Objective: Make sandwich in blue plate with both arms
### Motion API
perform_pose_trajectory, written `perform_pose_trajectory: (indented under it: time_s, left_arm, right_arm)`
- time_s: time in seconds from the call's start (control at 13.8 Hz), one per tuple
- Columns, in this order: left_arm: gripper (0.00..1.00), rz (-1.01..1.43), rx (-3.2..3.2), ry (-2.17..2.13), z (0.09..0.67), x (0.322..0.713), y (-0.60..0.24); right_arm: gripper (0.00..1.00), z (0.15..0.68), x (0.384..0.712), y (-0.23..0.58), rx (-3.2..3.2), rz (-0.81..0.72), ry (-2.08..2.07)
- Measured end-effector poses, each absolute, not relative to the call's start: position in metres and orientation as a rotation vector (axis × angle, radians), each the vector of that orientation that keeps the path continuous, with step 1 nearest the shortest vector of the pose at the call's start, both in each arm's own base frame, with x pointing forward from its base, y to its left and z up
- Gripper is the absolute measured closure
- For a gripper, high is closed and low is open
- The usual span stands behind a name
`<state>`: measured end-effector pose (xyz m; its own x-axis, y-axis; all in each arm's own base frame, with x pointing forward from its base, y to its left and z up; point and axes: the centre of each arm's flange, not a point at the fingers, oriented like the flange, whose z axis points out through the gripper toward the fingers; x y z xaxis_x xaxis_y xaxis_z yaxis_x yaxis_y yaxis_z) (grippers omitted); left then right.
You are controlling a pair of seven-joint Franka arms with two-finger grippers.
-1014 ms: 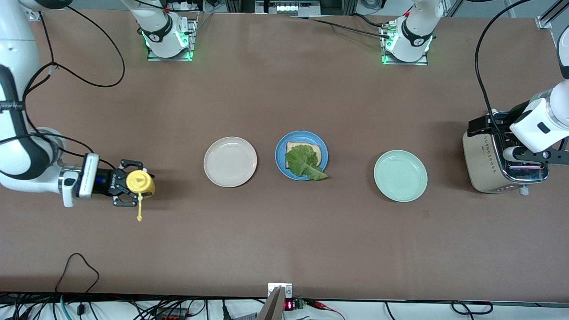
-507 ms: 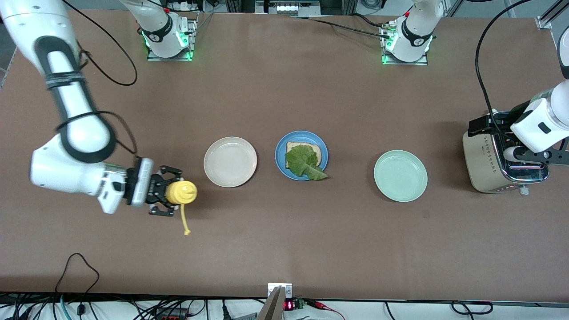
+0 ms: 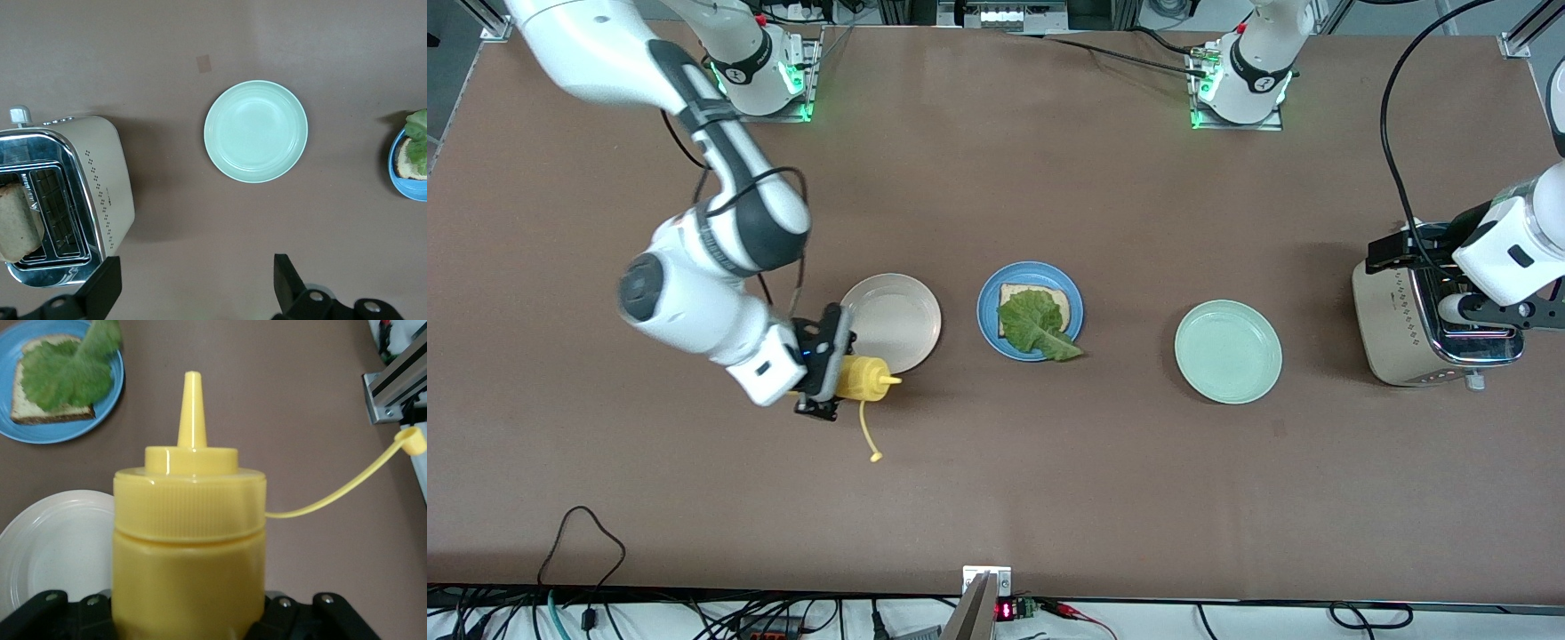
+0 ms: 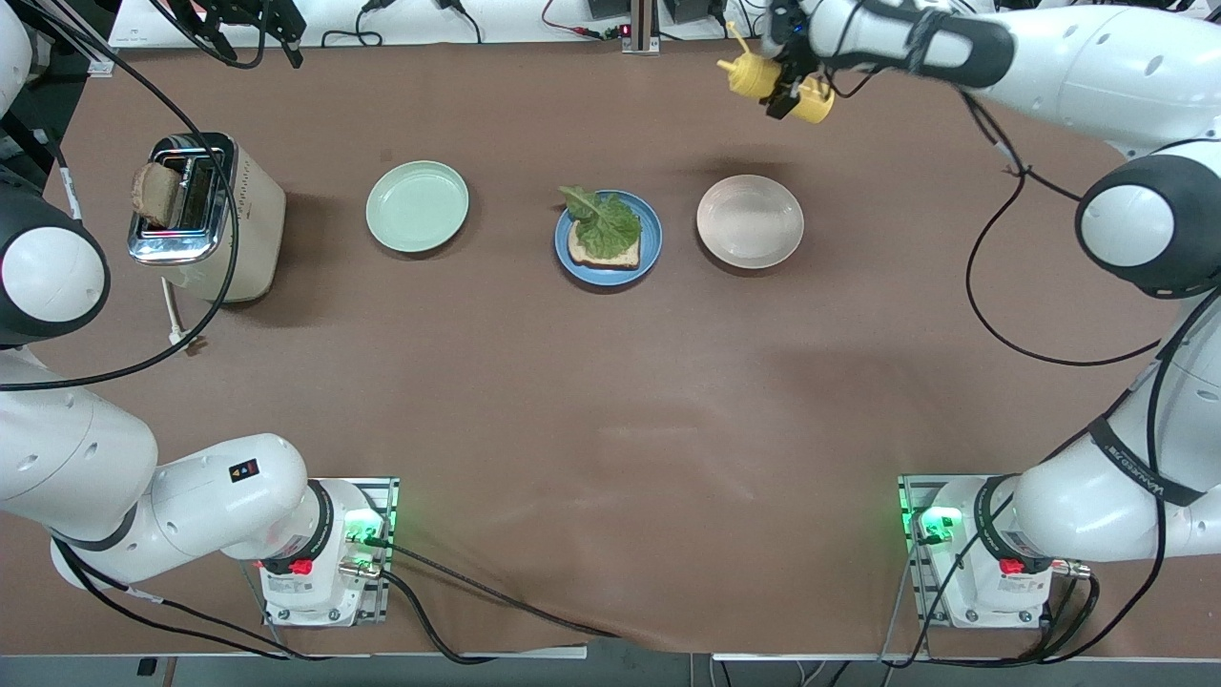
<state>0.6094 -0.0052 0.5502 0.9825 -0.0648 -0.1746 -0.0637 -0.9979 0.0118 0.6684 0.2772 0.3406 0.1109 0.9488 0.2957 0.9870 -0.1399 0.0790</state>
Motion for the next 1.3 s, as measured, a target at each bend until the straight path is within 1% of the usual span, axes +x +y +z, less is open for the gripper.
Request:
perform_pose_trajectory:
  time_s: [0.14,0.36,0.51,0.72,1.09,1.3]
  left_arm:
    - [0.0,-0.276,3.122,-0.101,0.55,0.609,-0.005]
    - [0.0,-0.276,3.121,-0.101,0.55,0.609,-0.005]
    - [0.0,-0.276,3.121,-0.101,0.55,0.609,-0.005]
    - [0.0,-0.276,3.121,-0.101,0.55,0.609,-0.005]
    - [0.0,-0.277,3.121,-0.096,0.55,0.609,-0.003]
    - [0.0,-0.277,3.121,-0.092,0.55,0.609,-0.002]
  right_arm:
    - [0.61,0.34,0.653,0.313,-2.295,-0.378,-2.031]
    - [0.61,0.339,0.629,0.359,-2.362,-0.357,-2.143]
    - [0.61,0.332,0.607,0.39,-2.414,-0.328,-2.225]
    - [0.61,0.306,0.573,0.431,-2.469,-0.258,-2.352]
    - [0.61,0.261,0.547,0.454,-2.514,-0.126,-2.545]
    - [0.61,0.235,0.523,0.478,-2.552,-0.068,-2.624]
